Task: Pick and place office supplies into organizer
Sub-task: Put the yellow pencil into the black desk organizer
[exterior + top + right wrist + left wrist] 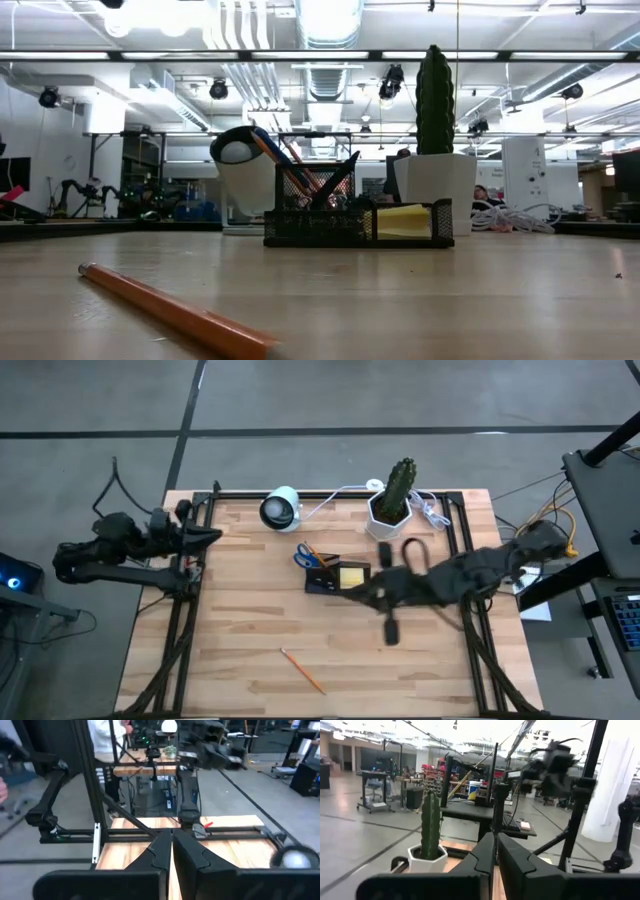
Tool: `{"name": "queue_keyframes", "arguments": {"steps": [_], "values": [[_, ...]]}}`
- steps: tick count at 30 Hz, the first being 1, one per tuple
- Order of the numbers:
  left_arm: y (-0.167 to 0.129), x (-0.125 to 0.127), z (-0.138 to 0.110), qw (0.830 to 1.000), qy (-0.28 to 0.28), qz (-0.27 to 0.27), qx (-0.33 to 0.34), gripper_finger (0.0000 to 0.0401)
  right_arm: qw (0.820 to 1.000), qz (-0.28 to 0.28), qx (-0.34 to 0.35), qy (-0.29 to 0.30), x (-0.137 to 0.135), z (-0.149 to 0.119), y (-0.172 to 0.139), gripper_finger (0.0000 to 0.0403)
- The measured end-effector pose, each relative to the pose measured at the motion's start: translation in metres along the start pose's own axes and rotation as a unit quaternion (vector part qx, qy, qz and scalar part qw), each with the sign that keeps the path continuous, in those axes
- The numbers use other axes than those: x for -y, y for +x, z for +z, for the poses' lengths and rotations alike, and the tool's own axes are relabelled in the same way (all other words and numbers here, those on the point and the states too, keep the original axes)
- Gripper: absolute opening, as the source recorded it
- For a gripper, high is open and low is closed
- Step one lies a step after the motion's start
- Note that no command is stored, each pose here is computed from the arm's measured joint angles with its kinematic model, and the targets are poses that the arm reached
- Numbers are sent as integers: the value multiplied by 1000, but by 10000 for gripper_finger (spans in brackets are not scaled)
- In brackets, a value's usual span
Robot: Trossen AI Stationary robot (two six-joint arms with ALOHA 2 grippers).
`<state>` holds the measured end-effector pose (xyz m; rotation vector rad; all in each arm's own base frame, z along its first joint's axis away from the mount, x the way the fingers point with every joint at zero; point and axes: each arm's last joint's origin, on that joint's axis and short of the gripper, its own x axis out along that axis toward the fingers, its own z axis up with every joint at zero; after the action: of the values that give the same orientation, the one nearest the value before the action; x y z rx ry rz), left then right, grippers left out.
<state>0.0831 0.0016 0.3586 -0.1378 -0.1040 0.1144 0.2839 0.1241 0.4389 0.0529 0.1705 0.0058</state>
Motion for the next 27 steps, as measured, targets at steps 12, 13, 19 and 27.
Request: {"name": "queue_keyframes", "arguments": {"steps": [12, 13, 19, 27], "values": [[77, 12, -3, 999, 25, -2, 42, 11, 993, 27, 105, 54, 62, -107, -105, 8], [84, 12, -5, 999, 26, -2, 42, 17, 991, 27, 112, 62, 67, -117, -112, 8], [130, 18, -20, 1000, 29, -2, 4, 88, 987, 29, 118, 101, 87, -171, -138, 8], [185, 30, -21, 996, 34, -52, -59, 158, 980, 9, 156, 123, 102, -206, -157, 9]]}}
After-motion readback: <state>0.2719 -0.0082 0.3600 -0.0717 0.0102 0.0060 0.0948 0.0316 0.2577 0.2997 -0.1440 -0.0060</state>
